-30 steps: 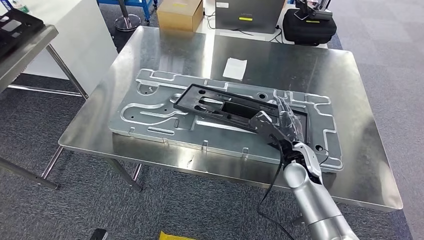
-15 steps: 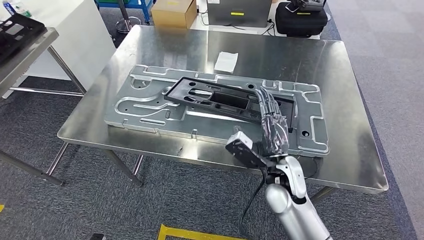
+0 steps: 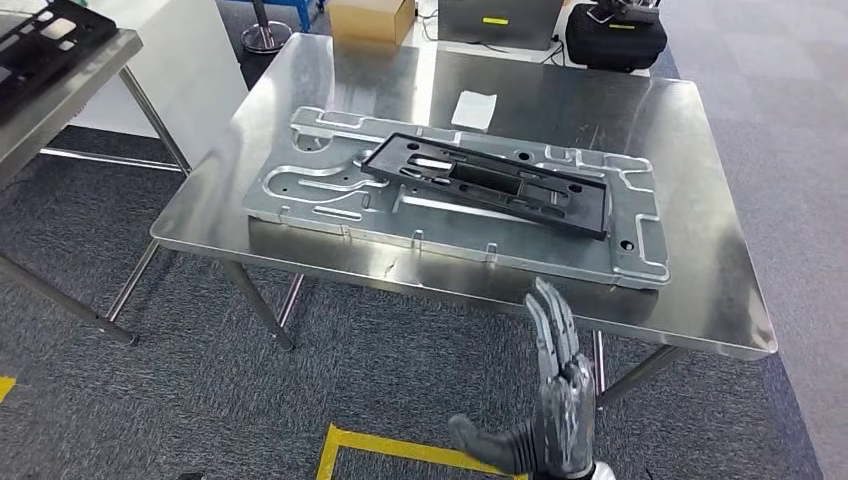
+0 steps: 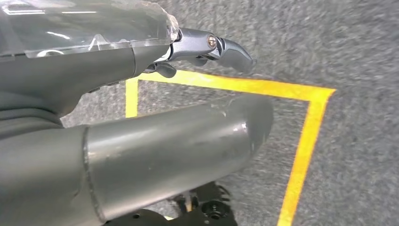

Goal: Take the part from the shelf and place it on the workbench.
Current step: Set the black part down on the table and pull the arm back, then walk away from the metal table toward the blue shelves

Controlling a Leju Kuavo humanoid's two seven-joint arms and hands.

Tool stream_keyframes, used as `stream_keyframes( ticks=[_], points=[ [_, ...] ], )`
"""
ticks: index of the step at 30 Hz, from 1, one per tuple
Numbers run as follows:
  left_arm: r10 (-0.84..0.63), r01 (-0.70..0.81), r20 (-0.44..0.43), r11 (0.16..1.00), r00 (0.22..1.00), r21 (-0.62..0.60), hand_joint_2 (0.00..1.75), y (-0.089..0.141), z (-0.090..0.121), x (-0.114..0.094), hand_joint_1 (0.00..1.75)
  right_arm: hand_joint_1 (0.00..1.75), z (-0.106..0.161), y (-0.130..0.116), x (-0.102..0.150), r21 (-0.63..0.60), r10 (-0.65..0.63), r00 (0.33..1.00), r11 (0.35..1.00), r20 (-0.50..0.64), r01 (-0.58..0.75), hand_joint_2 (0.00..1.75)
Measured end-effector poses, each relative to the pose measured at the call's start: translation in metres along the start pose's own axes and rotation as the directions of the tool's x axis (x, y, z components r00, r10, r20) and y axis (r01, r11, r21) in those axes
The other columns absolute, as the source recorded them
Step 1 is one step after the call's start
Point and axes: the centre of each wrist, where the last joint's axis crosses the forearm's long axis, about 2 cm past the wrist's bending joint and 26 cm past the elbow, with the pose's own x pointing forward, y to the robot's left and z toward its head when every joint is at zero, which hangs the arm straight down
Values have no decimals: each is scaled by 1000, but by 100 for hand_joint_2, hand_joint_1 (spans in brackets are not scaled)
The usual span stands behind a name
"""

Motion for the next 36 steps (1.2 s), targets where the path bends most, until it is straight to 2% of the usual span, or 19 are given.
stream_keyframes(
  ticks=[6, 8, 12, 18, 20, 24, 29, 33, 36],
  points=[
    [33, -33, 1, 999, 999, 2, 0, -7, 0, -2, 0, 0, 9, -17, 12, -44, 0, 1000, 999, -19, -1, 175],
    [47, -47, 2, 999, 999, 8, 0, -8, 1, -3, 0, 0, 15, -21, 13, -56, -27, 997, 998, -75, 23, 175],
    [78, -78, -2, 997, 997, 27, 0, -9, 3, -8, 0, 0, 43, -32, 13, -110, -175, 953, 982, -249, 152, 175],
    [92, -92, 1, 995, 996, 37, 0, -9, 4, -8, 0, 0, 66, -41, 14, -112, -209, 921, 977, -329, 181, 175],
    [99, -99, 5, 994, 995, 41, 0, -10, 3, -7, 0, 0, 73, -43, 12, -123, -264, 889, 964, -375, 235, 175],
    [112, -112, 4, 993, 994, 46, 0, -12, 4, -10, 0, 0, 94, -55, -12, -132, -347, 827, 937, -443, 323, 175],
    [124, -124, 6, 991, 992, 46, 0, -15, 5, -11, 0, 0, 148, -75, -61, -107, -168, 753, 986, -636, 130, 175],
    [130, -130, 9, 990, 992, 47, 0, -16, 5, -11, 0, 0, 201, -82, -91, -63, -73, 636, 997, -768, 39, 0],
    [132, -132, 10, 990, 991, 42, 0, -19, 5, -11, 0, 0, 230, -82, -106, -57, -57, 508, 998, -860, 16, 0]
  ],
)
